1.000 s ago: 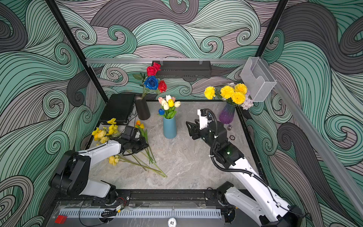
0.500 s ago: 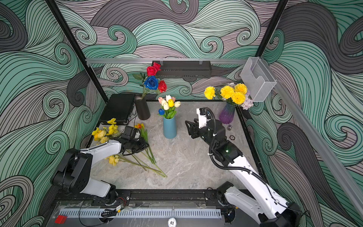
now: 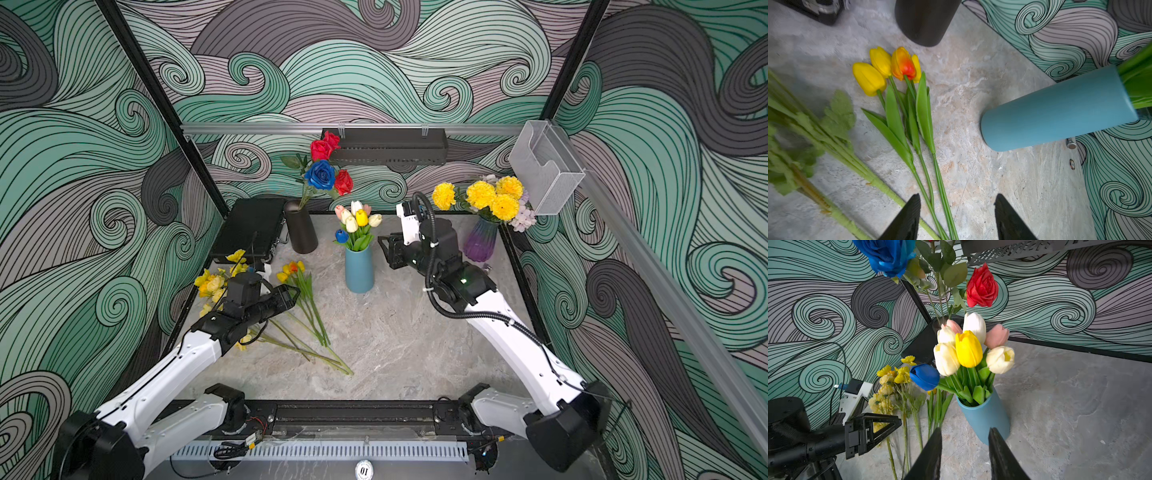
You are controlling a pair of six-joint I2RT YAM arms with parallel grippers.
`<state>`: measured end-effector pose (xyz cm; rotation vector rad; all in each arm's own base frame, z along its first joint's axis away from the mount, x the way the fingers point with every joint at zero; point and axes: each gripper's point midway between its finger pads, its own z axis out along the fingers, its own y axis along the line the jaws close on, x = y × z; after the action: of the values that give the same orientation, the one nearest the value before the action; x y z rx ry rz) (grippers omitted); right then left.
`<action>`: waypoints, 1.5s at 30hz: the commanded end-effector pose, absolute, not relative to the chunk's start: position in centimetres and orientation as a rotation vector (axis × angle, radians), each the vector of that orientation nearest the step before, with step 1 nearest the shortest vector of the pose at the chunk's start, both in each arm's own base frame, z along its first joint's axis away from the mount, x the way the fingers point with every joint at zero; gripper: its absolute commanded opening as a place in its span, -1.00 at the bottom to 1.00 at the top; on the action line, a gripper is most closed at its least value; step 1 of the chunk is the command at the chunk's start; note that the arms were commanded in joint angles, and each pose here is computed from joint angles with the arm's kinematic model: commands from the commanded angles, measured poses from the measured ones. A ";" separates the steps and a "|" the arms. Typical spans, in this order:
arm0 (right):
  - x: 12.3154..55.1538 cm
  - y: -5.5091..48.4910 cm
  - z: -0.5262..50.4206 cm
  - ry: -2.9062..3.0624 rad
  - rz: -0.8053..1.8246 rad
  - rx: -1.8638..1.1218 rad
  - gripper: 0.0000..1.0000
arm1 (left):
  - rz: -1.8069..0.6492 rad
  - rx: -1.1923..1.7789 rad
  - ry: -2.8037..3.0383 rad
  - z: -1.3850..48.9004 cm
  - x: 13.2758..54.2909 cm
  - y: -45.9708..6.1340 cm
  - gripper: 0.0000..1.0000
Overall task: Pick out yellow flowers from the vase
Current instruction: Pick up the flower from the vase.
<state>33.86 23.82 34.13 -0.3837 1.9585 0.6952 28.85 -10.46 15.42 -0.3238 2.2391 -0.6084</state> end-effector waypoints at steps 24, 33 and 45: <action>38.8 28.1 30.6 2.207 0.590 -0.422 -0.63 | -0.533 -0.217 2.196 13.4 27.5 -9.4 0.31; 40.2 28.1 30.2 2.218 0.526 -0.412 -0.63 | -0.542 -0.223 2.208 12.8 27.5 -9.6 0.32; 41.1 29.1 29.1 2.230 0.543 -0.432 -0.63 | -0.536 -0.218 2.220 12.4 27.8 -9.7 0.33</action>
<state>40.77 28.77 28.56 -0.4162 2.2505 0.5475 27.51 -9.54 12.18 -0.2406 2.2341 -0.5321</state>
